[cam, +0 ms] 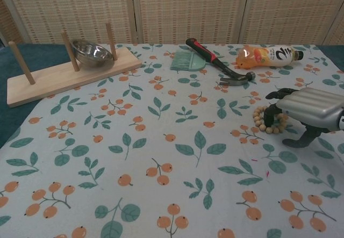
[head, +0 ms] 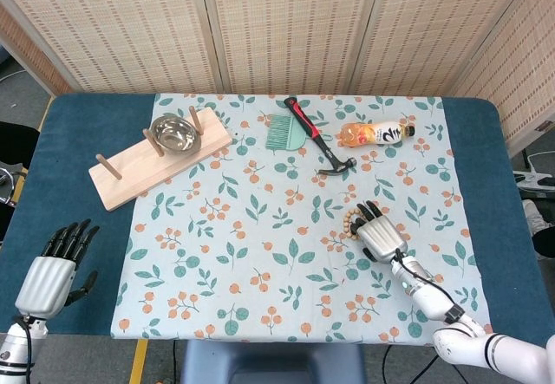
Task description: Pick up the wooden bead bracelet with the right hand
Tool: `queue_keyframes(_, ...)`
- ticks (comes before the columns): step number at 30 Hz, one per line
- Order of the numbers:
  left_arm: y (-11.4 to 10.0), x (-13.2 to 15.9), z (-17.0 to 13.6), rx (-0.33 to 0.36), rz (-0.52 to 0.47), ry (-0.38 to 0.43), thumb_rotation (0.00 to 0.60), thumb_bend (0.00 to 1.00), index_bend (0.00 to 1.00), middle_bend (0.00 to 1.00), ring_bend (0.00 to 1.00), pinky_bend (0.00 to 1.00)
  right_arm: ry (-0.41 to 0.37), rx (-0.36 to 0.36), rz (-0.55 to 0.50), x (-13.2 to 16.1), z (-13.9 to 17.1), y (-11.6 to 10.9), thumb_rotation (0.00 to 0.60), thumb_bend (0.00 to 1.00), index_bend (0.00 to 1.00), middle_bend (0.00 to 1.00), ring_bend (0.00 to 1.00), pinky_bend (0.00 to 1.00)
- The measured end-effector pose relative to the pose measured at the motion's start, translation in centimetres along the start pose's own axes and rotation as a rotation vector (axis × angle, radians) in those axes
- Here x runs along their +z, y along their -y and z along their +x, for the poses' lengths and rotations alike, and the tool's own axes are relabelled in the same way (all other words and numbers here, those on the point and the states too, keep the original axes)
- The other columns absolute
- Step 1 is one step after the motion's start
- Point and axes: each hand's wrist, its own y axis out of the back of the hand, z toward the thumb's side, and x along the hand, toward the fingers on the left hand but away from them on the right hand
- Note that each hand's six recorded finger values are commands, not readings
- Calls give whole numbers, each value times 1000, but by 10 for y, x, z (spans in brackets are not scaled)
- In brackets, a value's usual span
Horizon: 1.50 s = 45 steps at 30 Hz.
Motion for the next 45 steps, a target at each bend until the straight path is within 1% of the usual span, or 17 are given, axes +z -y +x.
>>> queue_keyframes(3,1,0,0,-3,0,-1,600,407,0,0,0,128,9,5,11,-1,-2,2,600,273,466,393,62,0)
queue_keyframes(10,2,1,1,-9,6,-1,600,407,0,0,0,129,21,-20,24,4,-8,1,600,359,666,529,219,2)
queue_keyframes(13,2,0,1,-10,7,-3,600,408,0,0,0,129,31,-44,15,4,-10,-2,600,382,708,561,258,25)
queue_keyframes(17,2,0,1,-7,7,-2,600,407,0,0,0,129,48,-75,-13,3,-11,-7,600,389,715,569,270,32)
queue_keyframes(21,2,1,1,-7,8,-2,600,406,0,0,0,129,55,-88,-96,3,-11,-10,600,413,719,584,282,38)
queue_keyframes(24,2,1,1,-6,8,-1,600,406,0,0,0,129,58,-78,-243,4,-11,-13,600,446,724,594,299,77)
queue_keyframes(27,2,2,1,-5,7,0,600,408,0,0,0,129,66,-47,-482,4,-11,-16,600,464,725,596,306,112)
queue_keyframes(30,2,2,0,-6,9,1,600,407,0,0,0,129,80,-3,-784,3,-11,-17,600,477,724,596,309,115)
queue_keyframes(31,2,2,0,-7,10,1,600,407,0,0,0,129,86,16,-917,2,-12,-18,600,481,724,596,309,116)
queue_keyframes(33,3,2,0,-10,11,1,600,408,0,0,0,129,96,44,-1124,2,-13,-19,600,492,724,596,310,117)
queue_keyframes(34,4,2,1,-11,11,2,600,409,0,0,0,129,104,64,-1266,2,-13,-20,600,506,724,596,310,117)
queue_keyframes(36,4,3,1,-13,13,2,600,409,0,0,0,129,116,95,-1481,2,-14,-22,600,536,715,596,310,119)
queue_keyframes(37,5,3,1,-14,14,3,600,409,0,0,0,129,125,115,-1629,3,-14,-24,600,560,703,596,311,133)
queue_keyframes(38,5,3,1,-15,14,2,600,409,0,0,0,129,133,127,-1742,3,-14,-26,600,585,688,596,311,150)
queue_keyframes(40,6,3,2,-19,16,1,600,408,0,0,0,129,143,135,-1998,1,-15,-33,600,611,665,596,311,173)
queue_keyframes(43,7,3,2,-23,19,1,600,408,0,0,0,129,132,127,-2306,-6,-13,-45,600,624,622,596,308,214)
queue_keyframes(45,8,4,3,-25,20,1,600,408,0,0,0,129,111,131,-2446,-8,-11,-49,600,624,604,596,304,245)
